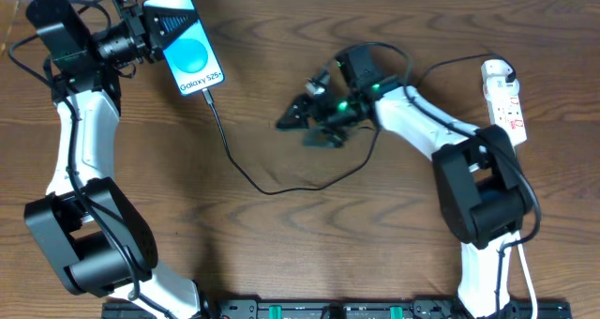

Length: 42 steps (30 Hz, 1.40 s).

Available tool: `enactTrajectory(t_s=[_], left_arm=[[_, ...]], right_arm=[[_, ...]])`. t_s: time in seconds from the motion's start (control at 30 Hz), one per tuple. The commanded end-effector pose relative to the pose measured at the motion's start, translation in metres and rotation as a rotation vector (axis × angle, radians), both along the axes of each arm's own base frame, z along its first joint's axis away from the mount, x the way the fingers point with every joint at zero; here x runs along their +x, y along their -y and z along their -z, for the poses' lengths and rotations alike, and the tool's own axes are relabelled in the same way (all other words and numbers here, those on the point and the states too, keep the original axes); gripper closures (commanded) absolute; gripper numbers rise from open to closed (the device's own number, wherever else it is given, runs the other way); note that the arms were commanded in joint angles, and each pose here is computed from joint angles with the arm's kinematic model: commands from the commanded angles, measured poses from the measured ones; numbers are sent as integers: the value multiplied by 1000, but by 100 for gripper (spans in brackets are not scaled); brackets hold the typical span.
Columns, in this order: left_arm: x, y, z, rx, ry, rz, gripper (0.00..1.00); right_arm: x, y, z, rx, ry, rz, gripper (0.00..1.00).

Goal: Plug charger to phone and switch on socket
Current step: 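Open the right gripper and retract the right arm to the right, then lower the phone with the left gripper toward the table center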

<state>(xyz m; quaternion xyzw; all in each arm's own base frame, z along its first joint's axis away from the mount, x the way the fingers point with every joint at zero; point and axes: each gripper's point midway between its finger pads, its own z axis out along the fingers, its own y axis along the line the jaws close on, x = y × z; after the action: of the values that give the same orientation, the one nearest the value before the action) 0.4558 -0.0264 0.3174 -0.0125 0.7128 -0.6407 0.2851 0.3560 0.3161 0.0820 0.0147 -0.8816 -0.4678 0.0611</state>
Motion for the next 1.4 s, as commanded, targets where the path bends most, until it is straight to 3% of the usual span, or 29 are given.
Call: enactTrajectory(t_s=[0.0,0.2,0.4,0.57,0.77,1.07,1.37], left_arm=[[-8,2,-10,13,42,21,92],[-10,16,-4,14,43,53,93],[-17,47,27,22,33,104,93],[-20,77,69,40,-31,97,93],[-31,117,129,97,-134,92,93],[-67,172,224,341,-337,126,93],[-100,226,271,480,-386,221,93]], right_arm=[[39,63,-25,-261,257,136,1],[48,180,-77,-628,287,543,1],[28,247,-148,-740,440,719,1],[9,269,-180,-779,515,772,1],[-2,279,-181,-828,504,780,1],[-5,280,-170,-857,463,756,1],[-10,280,-158,-884,418,729,1]])
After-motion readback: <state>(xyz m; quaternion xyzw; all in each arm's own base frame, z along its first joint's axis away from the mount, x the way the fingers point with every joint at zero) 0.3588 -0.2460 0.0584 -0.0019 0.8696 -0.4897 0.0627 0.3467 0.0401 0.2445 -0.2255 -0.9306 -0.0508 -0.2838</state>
